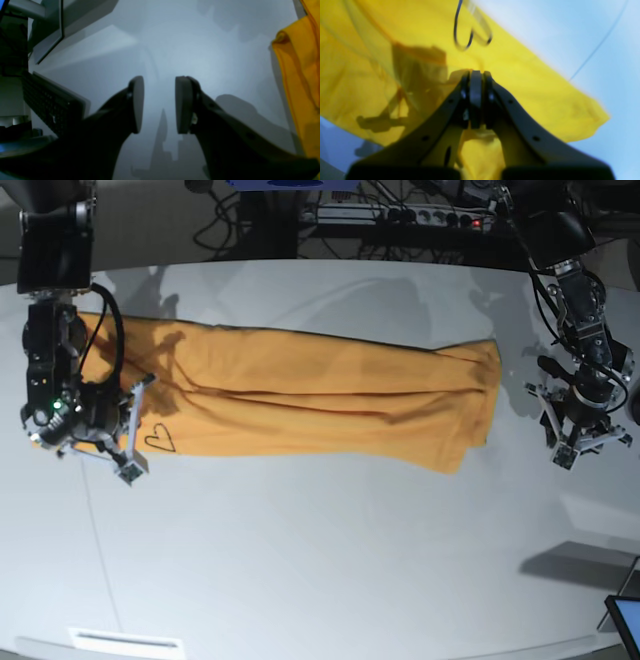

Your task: Fold the T-shirt properly

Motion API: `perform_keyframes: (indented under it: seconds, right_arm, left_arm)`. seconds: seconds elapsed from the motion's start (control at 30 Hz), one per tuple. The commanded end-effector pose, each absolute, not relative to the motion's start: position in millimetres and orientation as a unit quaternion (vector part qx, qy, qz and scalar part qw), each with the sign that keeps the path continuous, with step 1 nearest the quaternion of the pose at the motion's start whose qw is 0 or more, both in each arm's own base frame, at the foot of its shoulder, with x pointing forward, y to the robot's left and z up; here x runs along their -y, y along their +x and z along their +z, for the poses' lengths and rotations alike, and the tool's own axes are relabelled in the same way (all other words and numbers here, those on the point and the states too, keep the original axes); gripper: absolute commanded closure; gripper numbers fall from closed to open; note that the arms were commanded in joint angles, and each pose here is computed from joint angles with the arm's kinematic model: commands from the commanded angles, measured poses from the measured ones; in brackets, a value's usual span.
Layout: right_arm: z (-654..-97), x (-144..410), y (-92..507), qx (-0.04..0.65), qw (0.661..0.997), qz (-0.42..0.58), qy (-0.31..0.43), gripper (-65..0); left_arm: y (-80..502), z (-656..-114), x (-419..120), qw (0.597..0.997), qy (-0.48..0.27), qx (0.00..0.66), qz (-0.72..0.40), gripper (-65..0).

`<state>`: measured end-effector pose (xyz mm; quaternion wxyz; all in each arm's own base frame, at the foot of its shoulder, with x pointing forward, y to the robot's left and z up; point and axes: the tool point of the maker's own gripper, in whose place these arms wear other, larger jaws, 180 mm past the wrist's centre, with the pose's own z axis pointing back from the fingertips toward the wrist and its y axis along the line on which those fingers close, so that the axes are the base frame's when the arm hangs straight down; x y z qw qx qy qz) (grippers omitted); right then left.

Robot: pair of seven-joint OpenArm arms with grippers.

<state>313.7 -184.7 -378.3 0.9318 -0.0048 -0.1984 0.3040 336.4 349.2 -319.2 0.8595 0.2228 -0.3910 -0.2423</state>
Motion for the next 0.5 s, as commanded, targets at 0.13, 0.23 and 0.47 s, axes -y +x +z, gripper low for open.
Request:
perform_keyframes:
  seconds: [0.13, 0.23, 0.47]
  right_arm:
    - [-367.2, 183.9, 311.9, 0.219, 0.925, 0.311, -0.013, -0.3]
    - [-362.7, 181.9, 305.5, 0.220, 0.922, 0.318, -0.019, -0.3]
    - [-349.8, 175.2, 296.6, 0.236, 0.913, 0.331, -0.028, -0.3]
  left_arm:
    - [344.7, -298.2, -357.5, 0.845, 0.241, 0.410, -0.243, -21.7]
    - [346.1, -296.6, -357.5, 0.844, 0.242, 0.412, -0.243, -21.7]
    - [347.5, -297.3, -354.7, 0.843, 0.240, 0.412, -0.247, -21.7]
